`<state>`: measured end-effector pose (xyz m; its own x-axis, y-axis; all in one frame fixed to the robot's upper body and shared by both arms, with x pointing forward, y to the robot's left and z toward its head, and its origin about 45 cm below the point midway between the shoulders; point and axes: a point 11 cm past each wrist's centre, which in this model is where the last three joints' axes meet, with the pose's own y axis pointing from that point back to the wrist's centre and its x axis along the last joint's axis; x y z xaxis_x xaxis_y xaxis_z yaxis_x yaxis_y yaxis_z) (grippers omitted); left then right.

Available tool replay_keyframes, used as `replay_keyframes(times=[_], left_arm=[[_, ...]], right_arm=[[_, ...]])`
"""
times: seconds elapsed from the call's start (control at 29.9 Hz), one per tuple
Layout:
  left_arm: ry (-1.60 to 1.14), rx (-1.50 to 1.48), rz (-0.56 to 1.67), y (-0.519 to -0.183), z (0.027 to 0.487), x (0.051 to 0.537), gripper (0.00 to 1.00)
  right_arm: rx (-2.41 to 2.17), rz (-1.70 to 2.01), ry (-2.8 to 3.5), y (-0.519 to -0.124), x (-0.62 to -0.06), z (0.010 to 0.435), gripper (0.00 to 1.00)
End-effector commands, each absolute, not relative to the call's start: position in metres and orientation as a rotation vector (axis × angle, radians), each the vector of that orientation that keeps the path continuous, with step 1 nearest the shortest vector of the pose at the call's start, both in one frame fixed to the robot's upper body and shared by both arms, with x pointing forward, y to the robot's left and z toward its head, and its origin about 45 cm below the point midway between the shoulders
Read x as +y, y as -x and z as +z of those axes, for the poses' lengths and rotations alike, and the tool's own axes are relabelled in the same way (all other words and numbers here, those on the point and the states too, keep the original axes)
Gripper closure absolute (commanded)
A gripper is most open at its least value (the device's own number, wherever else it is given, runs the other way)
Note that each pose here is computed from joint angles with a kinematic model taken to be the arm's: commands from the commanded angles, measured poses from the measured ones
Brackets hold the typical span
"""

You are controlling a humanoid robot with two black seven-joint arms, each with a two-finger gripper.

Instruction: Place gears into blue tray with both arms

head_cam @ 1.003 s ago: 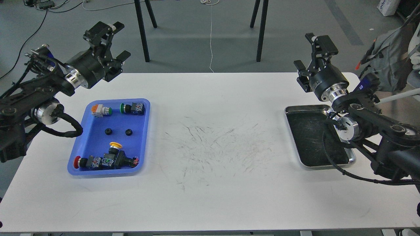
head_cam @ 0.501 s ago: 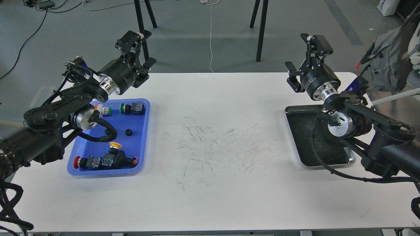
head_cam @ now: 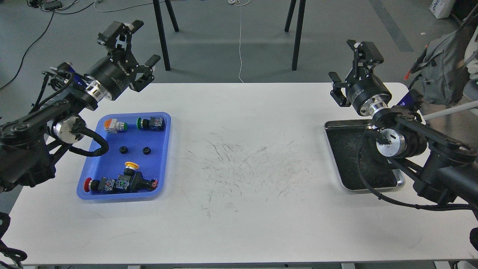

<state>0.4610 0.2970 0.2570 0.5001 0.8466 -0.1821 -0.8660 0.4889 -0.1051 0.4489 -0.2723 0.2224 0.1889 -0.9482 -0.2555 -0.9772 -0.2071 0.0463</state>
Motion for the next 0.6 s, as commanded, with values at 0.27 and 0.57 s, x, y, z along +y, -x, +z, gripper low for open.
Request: replay_keyframes(times=[0.27, 0.57], left_arm=[[0.245, 0.145, 1.063, -0.463, 0.256, 0.295, 0.00], [0.289, 0.197, 1.081, -0.461, 0.245, 0.285, 0.00]], right_arm=[[1.929, 0.389, 2.274, -0.443, -0.278, 0.210, 0.01], [1.925, 0.402, 2.256, -0.443, -0.276, 0.209, 0.01]])
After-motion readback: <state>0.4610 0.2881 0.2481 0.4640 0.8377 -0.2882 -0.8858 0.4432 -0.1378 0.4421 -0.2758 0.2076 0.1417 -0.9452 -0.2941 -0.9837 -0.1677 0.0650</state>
